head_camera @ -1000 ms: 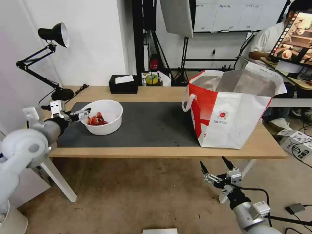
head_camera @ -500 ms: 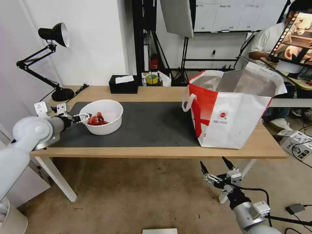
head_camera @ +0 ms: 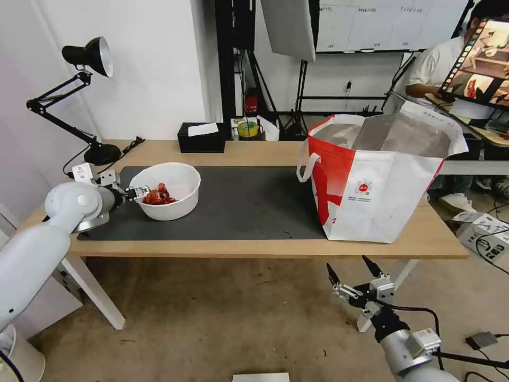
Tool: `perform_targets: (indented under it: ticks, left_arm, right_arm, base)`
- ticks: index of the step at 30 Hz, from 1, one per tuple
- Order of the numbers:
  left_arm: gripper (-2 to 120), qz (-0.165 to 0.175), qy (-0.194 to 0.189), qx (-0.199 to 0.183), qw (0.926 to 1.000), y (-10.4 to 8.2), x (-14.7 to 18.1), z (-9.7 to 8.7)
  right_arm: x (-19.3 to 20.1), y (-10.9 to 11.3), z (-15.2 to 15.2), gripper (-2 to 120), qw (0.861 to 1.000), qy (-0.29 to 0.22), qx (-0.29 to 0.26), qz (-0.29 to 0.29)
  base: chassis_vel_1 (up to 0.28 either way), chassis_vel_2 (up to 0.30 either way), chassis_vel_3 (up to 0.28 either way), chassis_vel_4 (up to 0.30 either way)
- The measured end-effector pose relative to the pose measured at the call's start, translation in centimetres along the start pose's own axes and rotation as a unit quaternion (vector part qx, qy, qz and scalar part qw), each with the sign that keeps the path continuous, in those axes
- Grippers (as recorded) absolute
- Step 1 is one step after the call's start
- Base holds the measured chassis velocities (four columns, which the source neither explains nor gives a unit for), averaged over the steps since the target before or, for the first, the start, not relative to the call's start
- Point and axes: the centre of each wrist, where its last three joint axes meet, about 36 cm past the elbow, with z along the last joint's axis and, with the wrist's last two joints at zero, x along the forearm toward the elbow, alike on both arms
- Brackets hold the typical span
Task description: Pick up the trash from the table and place it into the takeout bag.
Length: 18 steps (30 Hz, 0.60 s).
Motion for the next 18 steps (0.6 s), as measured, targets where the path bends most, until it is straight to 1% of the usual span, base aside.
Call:
perform_targets:
  ticks: [6, 11, 15, 18]
  left_arm:
    - [100, -0.012, 0.022, 0.007, 0.9997, -0.69, -0.41, -0.85]
    - [99, -0.022, 0.025, 0.006, 0.9994, -0.85, -0.59, -0.92]
    - [95, -0.023, 0.025, 0.004, 0.9994, -0.89, -0.57, -0.96]
    - [86, -0.025, 0.025, 0.0, 0.9994, -0.89, -0.47, -0.9]
  right_arm:
    - [0.0, 0.0, 0.0, 100, 1.0, 0.0, 0.0, 0.0]
    - [0.0, 0.0, 0.0, 100, 1.0, 0.0, 0.0, 0.0]
    - [0.0, 0.0, 0.0, 100, 1.0, 0.0, 0.0, 0.0]
    - [0.0, 0.0, 0.0, 100, 1.0, 0.0, 0.0, 0.0]
  base:
    - [0.0, 0.0, 0.0, 0.0]
    - [0.0, 0.0, 0.0, 0.0]
    - [0.0, 0.0, 0.0, 0.0]
    - [0.0, 0.0, 0.0, 0.0]
